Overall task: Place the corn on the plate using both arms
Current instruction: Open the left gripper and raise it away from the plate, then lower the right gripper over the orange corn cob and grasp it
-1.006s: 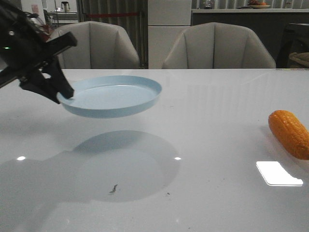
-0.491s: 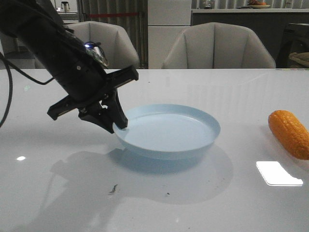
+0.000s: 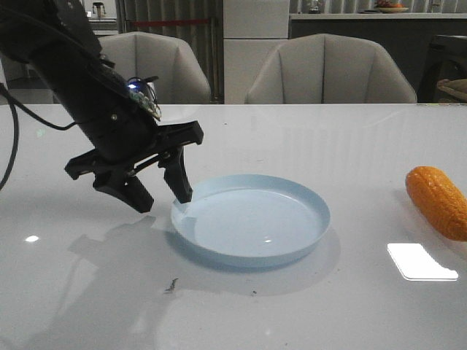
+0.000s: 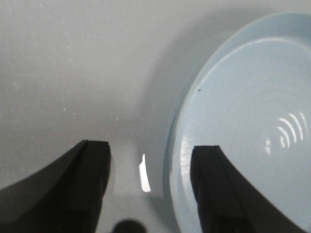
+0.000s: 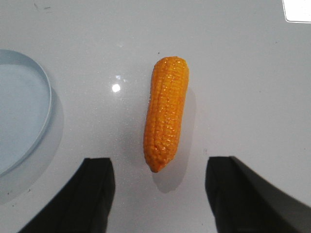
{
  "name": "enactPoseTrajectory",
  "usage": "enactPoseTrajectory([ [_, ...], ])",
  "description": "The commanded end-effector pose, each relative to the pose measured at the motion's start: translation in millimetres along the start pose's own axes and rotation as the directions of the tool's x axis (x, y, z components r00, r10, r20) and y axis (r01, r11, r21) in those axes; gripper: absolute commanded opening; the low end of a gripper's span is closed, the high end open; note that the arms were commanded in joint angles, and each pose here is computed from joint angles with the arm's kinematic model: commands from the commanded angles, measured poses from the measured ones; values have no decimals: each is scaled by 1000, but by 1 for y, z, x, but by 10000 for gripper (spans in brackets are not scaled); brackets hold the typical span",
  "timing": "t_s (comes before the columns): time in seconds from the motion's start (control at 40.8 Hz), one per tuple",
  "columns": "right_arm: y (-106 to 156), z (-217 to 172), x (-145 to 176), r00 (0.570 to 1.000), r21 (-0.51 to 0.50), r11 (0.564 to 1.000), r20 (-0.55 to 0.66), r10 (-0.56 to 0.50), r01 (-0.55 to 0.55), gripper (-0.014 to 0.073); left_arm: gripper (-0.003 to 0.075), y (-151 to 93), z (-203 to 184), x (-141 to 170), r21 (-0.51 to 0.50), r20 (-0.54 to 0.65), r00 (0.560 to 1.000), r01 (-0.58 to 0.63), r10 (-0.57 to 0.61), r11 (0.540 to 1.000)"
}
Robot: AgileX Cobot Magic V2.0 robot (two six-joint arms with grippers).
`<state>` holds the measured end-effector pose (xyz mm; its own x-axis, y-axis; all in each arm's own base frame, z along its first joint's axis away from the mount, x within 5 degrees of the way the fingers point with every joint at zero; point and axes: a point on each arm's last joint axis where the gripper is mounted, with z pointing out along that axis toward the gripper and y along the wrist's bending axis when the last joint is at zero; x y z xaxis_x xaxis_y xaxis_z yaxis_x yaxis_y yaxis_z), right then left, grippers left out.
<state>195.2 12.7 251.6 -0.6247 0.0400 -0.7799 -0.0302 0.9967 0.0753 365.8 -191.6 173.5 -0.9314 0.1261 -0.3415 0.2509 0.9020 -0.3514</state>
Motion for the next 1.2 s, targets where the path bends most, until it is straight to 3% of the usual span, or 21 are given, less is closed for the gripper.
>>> enactPoseTrajectory([
  [0.0,1,-5,-17,994,0,1000,106,-6,6,519,453,-23,-58,-25,12,182,980,-89,85,996],
  [0.123,1,-5,-17,994,0,1000,108,-4,4,518,453,-25,-109,-35,-79,305,931,-187,202,979],
  [0.27,1,-3,-22,995,-2,1000,98,21,-21,484,452,-13,-177,-38,-257,454,822,-248,343,934],
  [0.343,0,1,-31,996,-1,999,82,42,-43,483,452,-2,-207,-33,-315,522,772,-222,364,923],
  [0.491,1,22,-54,999,2,999,28,37,-37,483,451,30,-248,-5,-367,615,718,-107,327,924],
  [0.564,2,36,-66,999,5,999,14,31,-31,483,451,46,-256,17,-387,630,714,-54,307,920],
  [0.785,2,89,-92,997,11,1000,-76,20,-19,549,451,81,-251,88,-426,605,762,65,230,903],
  [1.006,0,133,-88,983,17,1000,-183,23,-21,587,451,83,-242,131,-431,603,768,85,217,898],
  [1.177,-2,153,-77,972,23,1000,-234,21,-16,587,451,79,-247,143,-432,615,756,84,225,898],
])
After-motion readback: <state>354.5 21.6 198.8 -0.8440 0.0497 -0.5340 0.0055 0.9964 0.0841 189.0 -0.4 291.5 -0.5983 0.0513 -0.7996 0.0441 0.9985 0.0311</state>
